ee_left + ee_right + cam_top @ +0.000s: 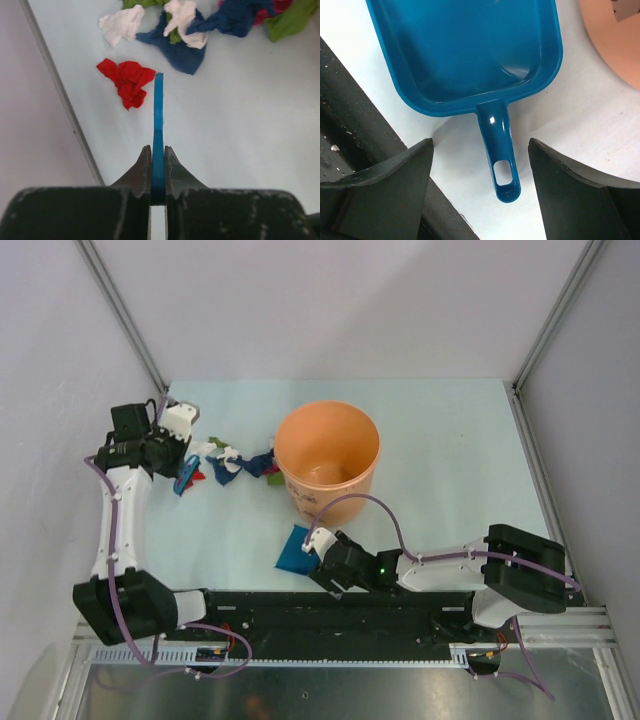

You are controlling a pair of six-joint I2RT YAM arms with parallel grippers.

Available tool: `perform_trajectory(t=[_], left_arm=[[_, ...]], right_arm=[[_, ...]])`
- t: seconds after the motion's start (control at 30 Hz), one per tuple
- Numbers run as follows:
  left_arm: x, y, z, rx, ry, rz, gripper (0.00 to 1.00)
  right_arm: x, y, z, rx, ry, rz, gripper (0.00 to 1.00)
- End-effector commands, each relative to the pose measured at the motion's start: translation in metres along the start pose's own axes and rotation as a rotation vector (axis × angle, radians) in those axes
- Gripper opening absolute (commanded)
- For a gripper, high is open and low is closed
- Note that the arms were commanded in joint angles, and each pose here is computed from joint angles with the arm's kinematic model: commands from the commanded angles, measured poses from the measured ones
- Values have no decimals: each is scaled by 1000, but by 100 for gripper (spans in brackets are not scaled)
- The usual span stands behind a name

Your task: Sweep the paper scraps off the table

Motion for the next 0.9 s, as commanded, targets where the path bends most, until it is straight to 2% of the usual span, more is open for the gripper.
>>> perform_trajectory(t=[0.0, 0.03, 0.07, 0.17, 0.23, 0.27, 0.37, 0.43, 0.5, 0.63, 0.77, 0.87], left_arm=[[38, 38, -8, 144, -74, -2, 0], [39, 44, -11, 174, -61, 17, 0], [44, 52, -19, 192, -60, 29, 0], [48, 66, -34, 227, -51, 70, 0], [49, 71, -43, 237, -45, 91, 0], [51, 75, -45, 250, -44, 93, 0], [52, 87, -63, 283, -25, 106, 0], [52, 92, -78, 283, -14, 112, 0], [61, 88, -79, 252, -65, 97, 0], [63, 86, -81, 264, -63, 104, 0], [52, 74, -68, 254, -65, 81, 0], [53, 70, -53, 268, -93, 73, 0]], right_arm=[[-8, 0, 0, -8, 48, -29, 72], [-7, 2, 0, 4, 43, -25, 65], [-5, 3, -1, 9, 38, -21, 50], [-3, 2, 1, 14, 27, -12, 33], [-1, 2, 4, 18, 22, -6, 27], [2, 1, 6, 18, 13, -9, 17], [12, 2, 8, 32, -18, -1, 0], [36, 7, 6, 65, -79, -8, 0], [49, 16, 1, 86, -89, 6, 0], [97, 34, -5, 130, -129, 17, 0], [108, 40, -15, 146, -82, 6, 0], [113, 38, -17, 142, -94, -2, 0]])
Point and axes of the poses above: each gripper's point midway between its finger pads, its own z axis back along the fingers, its own y axis along the line the jaws close on, x = y × z, the point moved 2 cm from there along z, back along the fingers, and after that the axes turned 11 degrees about z, right-handed, at the moved point
